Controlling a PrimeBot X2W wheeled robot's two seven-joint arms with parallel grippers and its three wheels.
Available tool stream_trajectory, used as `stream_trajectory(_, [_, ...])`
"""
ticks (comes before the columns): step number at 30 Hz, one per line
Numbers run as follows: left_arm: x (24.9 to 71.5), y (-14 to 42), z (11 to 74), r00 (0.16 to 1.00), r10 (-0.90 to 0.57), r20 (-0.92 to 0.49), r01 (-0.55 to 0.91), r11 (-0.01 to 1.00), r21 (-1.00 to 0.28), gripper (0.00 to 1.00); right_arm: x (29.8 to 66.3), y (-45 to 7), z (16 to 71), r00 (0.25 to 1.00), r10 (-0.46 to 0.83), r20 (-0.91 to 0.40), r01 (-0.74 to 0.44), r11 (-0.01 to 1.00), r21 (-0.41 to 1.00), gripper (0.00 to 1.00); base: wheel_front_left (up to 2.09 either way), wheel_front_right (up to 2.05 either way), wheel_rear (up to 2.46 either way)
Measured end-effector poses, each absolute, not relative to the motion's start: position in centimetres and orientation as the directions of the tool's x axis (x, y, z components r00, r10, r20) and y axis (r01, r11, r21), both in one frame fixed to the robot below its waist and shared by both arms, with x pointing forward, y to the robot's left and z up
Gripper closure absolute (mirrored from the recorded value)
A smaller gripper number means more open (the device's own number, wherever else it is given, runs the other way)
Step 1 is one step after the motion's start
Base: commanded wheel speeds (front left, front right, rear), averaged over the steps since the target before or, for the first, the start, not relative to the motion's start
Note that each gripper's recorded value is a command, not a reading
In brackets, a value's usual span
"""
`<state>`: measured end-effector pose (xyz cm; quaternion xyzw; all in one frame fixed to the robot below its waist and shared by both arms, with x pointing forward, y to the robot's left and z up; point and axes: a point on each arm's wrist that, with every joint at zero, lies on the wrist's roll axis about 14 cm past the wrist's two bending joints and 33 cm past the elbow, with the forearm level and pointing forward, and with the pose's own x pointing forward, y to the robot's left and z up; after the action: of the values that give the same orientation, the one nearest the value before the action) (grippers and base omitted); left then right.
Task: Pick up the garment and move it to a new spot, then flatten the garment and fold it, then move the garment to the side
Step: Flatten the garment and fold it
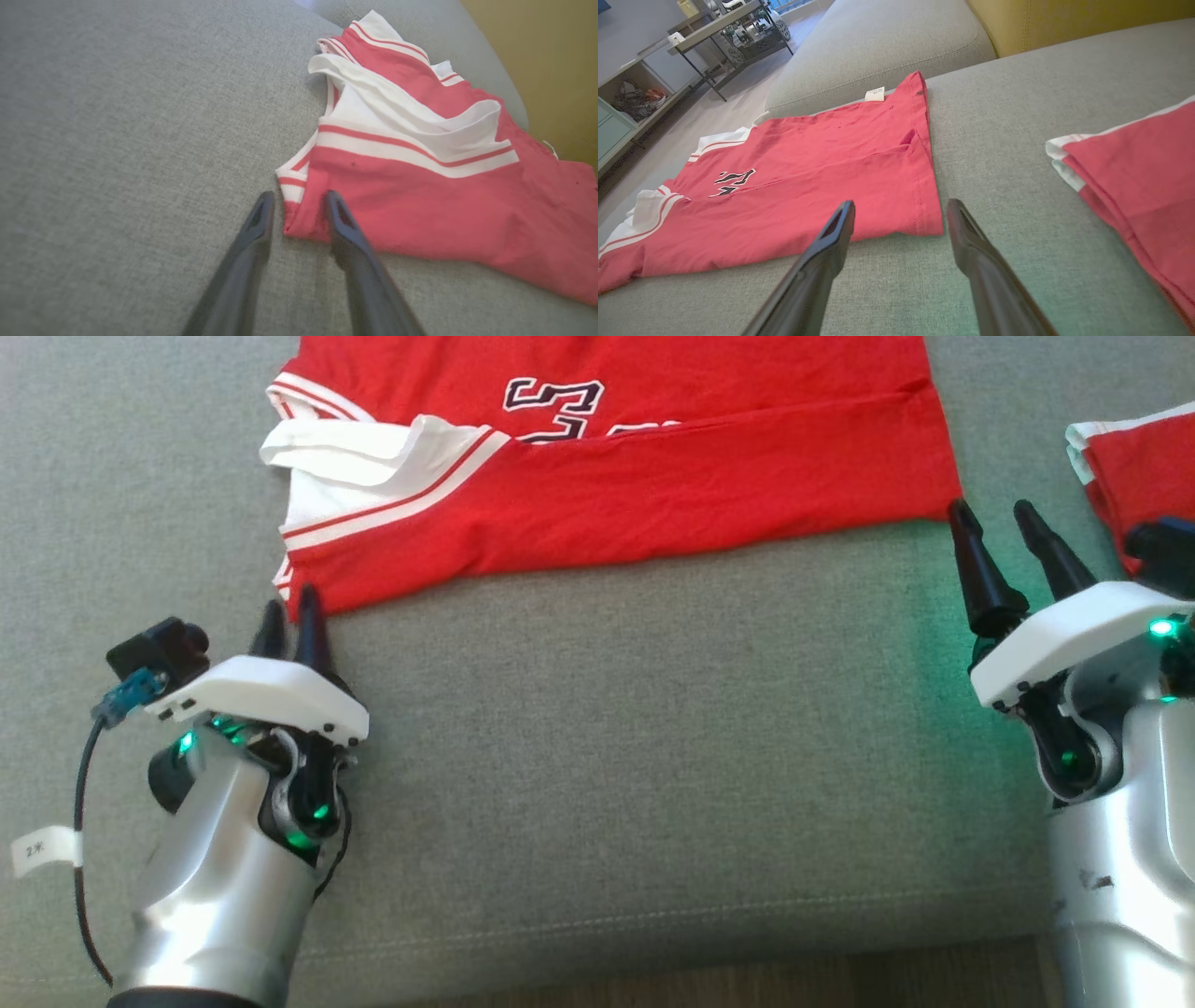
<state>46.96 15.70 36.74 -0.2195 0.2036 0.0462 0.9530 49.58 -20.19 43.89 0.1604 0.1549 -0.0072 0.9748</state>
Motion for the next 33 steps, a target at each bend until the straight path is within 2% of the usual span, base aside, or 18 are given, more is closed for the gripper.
stream_trajectory(1, [46.9, 15.7, 36.7, 0.913, -0.007, -0.407, -0.177, 0.894, -0.412, 1.00, 49.5, -20.1, 43.7, 0.950, 0.036, -0.310, 0.066, 0.947, 0.313, 0.00, 0.00, 0.00, 0.00])
stream_trajectory(7, [46.8, 15.5, 37.9, 0.934, -0.021, -0.356, -0.161, 0.865, -0.475, 1.00, 48.9, -19.7, 41.4, 0.924, 0.054, -0.378, 0.125, 0.893, 0.432, 0.00, 0.00, 0.00, 0.00])
stream_trajectory(22, [46.3, 16.4, 39.8, 0.955, 0.000, -0.298, -0.138, 0.888, -0.440, 1.00, 51.9, -18.6, 38.1, 0.853, 0.024, -0.522, 0.203, 0.905, 0.373, 0.01, 0.00, 0.00, 0.00])
stream_trajectory(23, [46.2, 16.4, 39.8, 0.955, 0.000, -0.295, -0.136, 0.887, -0.441, 1.00, 52.1, -18.4, 38.1, 0.850, 0.028, -0.526, 0.203, 0.904, 0.375, 0.13, 0.00, 0.00, 0.00])
stream_trajectory(24, [46.2, 16.4, 39.9, 0.956, 0.003, -0.294, -0.139, 0.886, -0.443, 1.00, 52.4, -18.2, 38.2, 0.849, 0.029, -0.527, 0.202, 0.905, 0.374, 0.31, 0.00, 0.00, 0.00])
stream_trajectory(25, [46.1, 16.4, 39.9, 0.956, 0.005, -0.293, -0.140, 0.886, -0.442, 1.00, 52.5, -18.0, 38.1, 0.849, 0.029, -0.528, 0.201, 0.906, 0.372, 0.59, 0.00, 0.00, 0.00])
stream_trajectory(27, [46.1, 16.4, 40.0, 0.956, 0.005, -0.292, -0.140, 0.885, -0.444, 1.00, 52.4, -17.9, 38.0, 0.846, 0.028, -0.532, 0.201, 0.908, 0.368, 1.00, 0.00, 0.00, 0.00])
stream_trajectory(33, [46.1, 16.6, 41.1, 0.965, 0.004, -0.261, -0.124, 0.887, -0.445, 1.00, 51.5, -18.0, 37.9, 0.842, 0.016, -0.538, 0.212, 0.909, 0.358, 1.00, 0.00, 0.00, 0.00])
